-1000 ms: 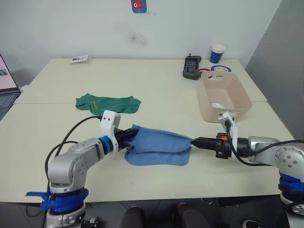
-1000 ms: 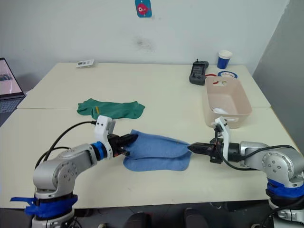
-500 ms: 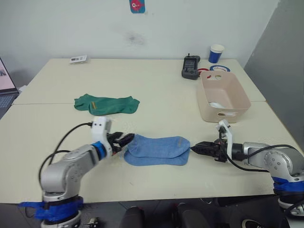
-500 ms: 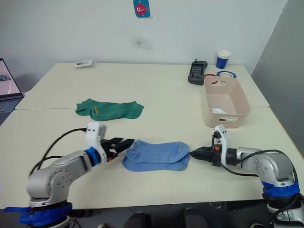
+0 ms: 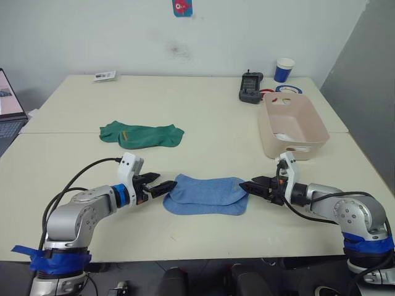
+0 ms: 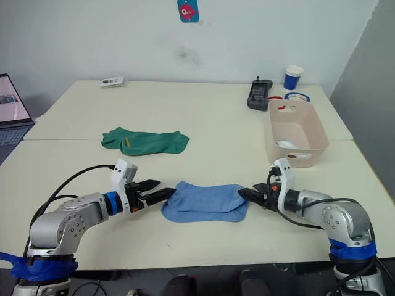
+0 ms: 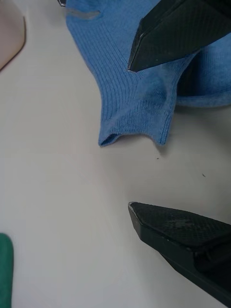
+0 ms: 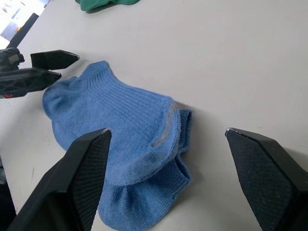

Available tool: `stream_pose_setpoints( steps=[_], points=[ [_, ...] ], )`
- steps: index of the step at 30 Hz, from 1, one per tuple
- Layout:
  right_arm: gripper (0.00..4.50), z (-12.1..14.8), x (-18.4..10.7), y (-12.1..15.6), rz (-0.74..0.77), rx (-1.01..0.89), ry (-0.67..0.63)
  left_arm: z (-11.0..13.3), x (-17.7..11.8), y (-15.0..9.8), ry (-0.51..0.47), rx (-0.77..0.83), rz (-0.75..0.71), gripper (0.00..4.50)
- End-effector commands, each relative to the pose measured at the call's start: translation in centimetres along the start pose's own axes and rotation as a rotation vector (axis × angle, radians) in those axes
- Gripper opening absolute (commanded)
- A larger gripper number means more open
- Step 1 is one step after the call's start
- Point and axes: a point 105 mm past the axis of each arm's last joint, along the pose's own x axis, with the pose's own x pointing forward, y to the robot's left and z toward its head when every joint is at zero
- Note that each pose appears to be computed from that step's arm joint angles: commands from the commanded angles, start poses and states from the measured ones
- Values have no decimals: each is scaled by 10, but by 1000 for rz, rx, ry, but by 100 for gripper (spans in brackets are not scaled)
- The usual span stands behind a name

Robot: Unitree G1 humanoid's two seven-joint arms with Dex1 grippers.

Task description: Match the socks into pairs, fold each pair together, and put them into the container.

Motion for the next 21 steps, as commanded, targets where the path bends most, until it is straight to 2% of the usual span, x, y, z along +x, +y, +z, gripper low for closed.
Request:
stream_pose_setpoints(
  steps=[1,2,5,13,14,15,21],
  points=[
    [391,10,-1,5,-6,-35,-40,3,1,-6,-15,21,-21,411],
    [371,10,-1,5,-7,-34,-40,1,2,-6,-11,18,-17,396],
    [284,9,1,5,0,-30,-36,0,4,-6,-7,12,-24,303],
    [2,17,5,11,36,-32,-70,8,3,-5,-38,17,-10,47],
    [0,19,5,12,37,-36,-73,11,2,-6,-54,13,-9,8],
    [0,20,5,13,39,-38,-75,12,0,-6,-67,10,-5,1],
    [0,28,4,19,63,-55,-84,11,-8,-2,-72,26,25,1]
  ],
)
